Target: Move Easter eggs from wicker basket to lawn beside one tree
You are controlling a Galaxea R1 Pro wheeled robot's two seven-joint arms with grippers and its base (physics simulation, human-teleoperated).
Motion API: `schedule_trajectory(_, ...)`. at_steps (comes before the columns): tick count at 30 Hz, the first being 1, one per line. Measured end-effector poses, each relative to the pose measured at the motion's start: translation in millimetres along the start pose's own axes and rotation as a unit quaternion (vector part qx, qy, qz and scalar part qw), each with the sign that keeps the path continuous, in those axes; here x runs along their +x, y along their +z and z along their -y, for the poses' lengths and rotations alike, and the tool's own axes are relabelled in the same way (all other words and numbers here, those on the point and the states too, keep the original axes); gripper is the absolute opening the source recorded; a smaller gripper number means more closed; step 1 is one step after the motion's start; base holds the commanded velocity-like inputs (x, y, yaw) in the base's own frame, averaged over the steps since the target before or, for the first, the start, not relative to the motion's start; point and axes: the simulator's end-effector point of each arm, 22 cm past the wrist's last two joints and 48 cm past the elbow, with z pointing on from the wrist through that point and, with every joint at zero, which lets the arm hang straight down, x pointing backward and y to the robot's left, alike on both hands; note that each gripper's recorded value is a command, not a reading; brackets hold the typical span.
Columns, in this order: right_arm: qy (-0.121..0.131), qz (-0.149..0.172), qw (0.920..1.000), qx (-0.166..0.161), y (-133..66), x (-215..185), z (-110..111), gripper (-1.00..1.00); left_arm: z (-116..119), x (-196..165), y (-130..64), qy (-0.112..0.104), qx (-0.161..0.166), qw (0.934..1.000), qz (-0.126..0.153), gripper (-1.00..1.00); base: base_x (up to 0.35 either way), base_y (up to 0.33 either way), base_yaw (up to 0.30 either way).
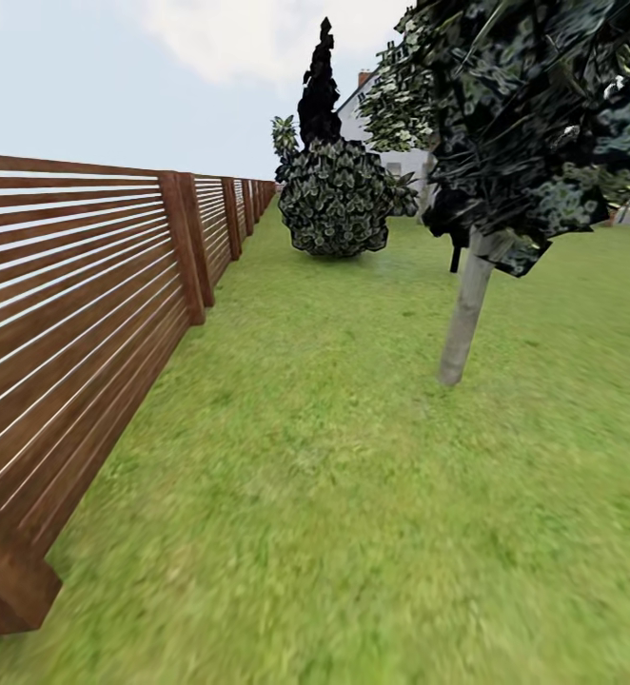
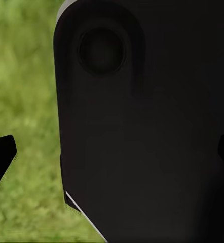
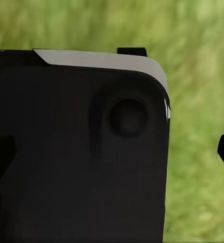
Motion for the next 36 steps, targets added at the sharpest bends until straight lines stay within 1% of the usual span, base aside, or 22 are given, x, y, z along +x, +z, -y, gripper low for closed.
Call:
schedule_trajectory(18, 0.000, 0.000, 1.0000, 0.003, -0.1, 0.5, 4.2, 1.00, -2.1, 0.4, 0.0, 0.000, -0.001, 1.0000, -0.001, 1.00, 0.339, 0.000, 0.002)
schedule_trajectory(36, -0.001, -0.002, 1.0000, 0.000, -0.1, 1.0, 3.4, 1.00, -2.1, 0.6, 0.0, 0.000, -0.001, 1.0000, -0.001, 1.00, 0.339, 0.000, 0.000)
